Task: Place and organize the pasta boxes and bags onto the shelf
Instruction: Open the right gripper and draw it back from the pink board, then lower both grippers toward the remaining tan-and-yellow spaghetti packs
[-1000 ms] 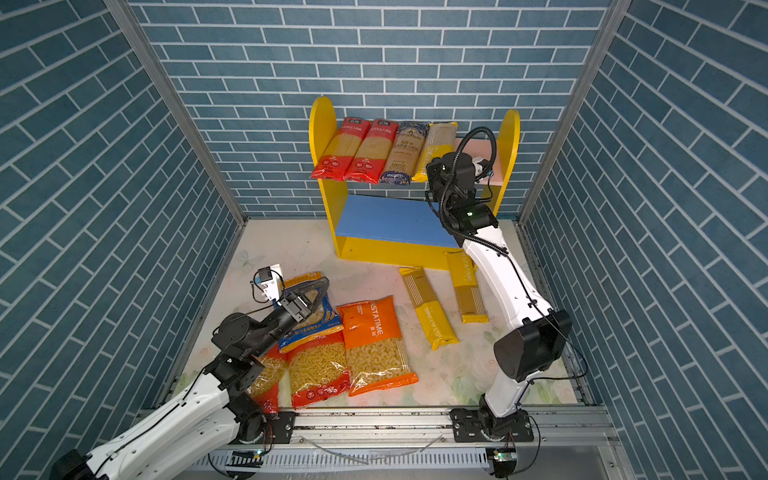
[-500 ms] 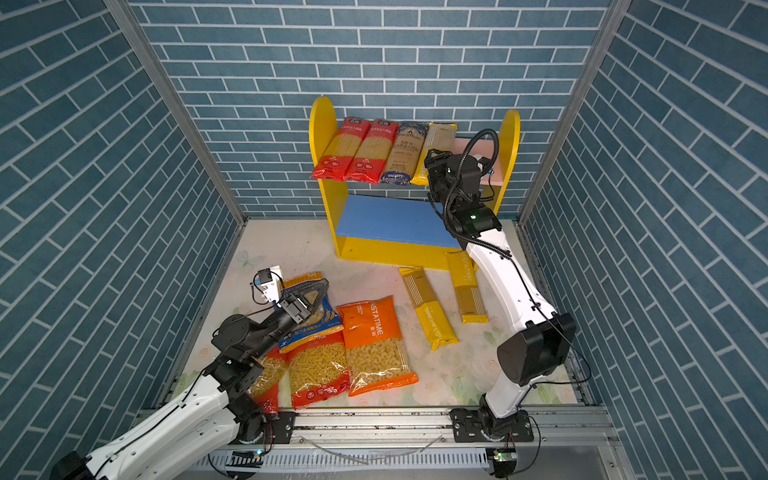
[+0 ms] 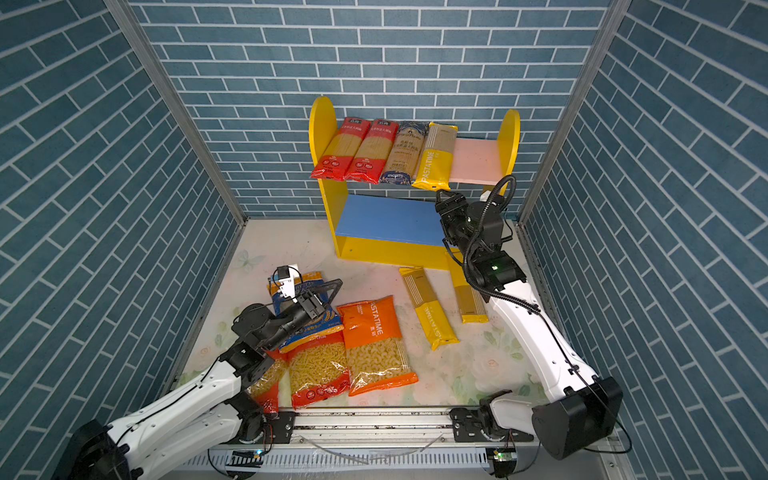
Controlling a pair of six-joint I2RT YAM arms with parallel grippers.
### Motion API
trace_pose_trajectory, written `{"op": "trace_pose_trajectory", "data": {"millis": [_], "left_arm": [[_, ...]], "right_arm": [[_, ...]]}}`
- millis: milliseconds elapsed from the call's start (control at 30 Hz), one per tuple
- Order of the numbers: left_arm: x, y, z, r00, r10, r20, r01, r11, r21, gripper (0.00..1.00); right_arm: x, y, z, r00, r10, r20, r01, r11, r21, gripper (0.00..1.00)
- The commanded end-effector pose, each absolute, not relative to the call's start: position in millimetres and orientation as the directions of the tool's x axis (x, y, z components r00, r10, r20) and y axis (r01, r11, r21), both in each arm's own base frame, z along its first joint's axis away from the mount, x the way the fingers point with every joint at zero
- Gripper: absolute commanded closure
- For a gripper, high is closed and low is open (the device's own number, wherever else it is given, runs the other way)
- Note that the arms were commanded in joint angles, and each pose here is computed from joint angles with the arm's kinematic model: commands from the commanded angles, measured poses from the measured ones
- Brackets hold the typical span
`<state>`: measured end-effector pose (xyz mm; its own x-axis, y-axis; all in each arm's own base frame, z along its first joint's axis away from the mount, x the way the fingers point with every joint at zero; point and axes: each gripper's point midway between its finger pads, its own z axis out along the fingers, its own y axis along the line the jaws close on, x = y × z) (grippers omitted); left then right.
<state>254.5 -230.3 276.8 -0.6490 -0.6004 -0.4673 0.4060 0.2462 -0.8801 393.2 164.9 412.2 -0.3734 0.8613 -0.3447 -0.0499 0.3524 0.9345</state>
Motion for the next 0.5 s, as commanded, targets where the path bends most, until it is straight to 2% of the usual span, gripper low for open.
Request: {"op": "trace_pose_trajectory", "data": {"millis": [0,100,200,333,467], "left_arm": [[254,-253,290,-0.654,-0.514,-0.555,0.483,0.282,-0.829,0.19],[250,-271,269,-0.654,-0.423,-0.627,0.496,0.386,-0.778,0.19],[240,-294,246,-0.673,-0.335,-0.659,0.507,0.44,-0.741,0.19],[235,-326,215,-0.736,-0.265,-0.623,0.486,0.434,-0.759,0.19],[240,-356,191,-0.789,-0.213,-0.576,0.454,0.43,-0.781,0.2]], "right_arm": [[373,174,411,-0.453,0.763,-0.461,-0.125,0.458,0.88,0.33],[351,175,362,-0.509,0.698,-0.504,-0.137,0.512,0.848,0.35],[324,169,302,-0.578,0.627,-0.522,-0.091,0.586,0.805,0.36],[289,148,225,-0.639,0.575,-0.511,0.016,0.674,0.739,0.36],[269,125,157,-0.706,0.502,-0.499,0.145,0.793,0.592,0.37]]}}
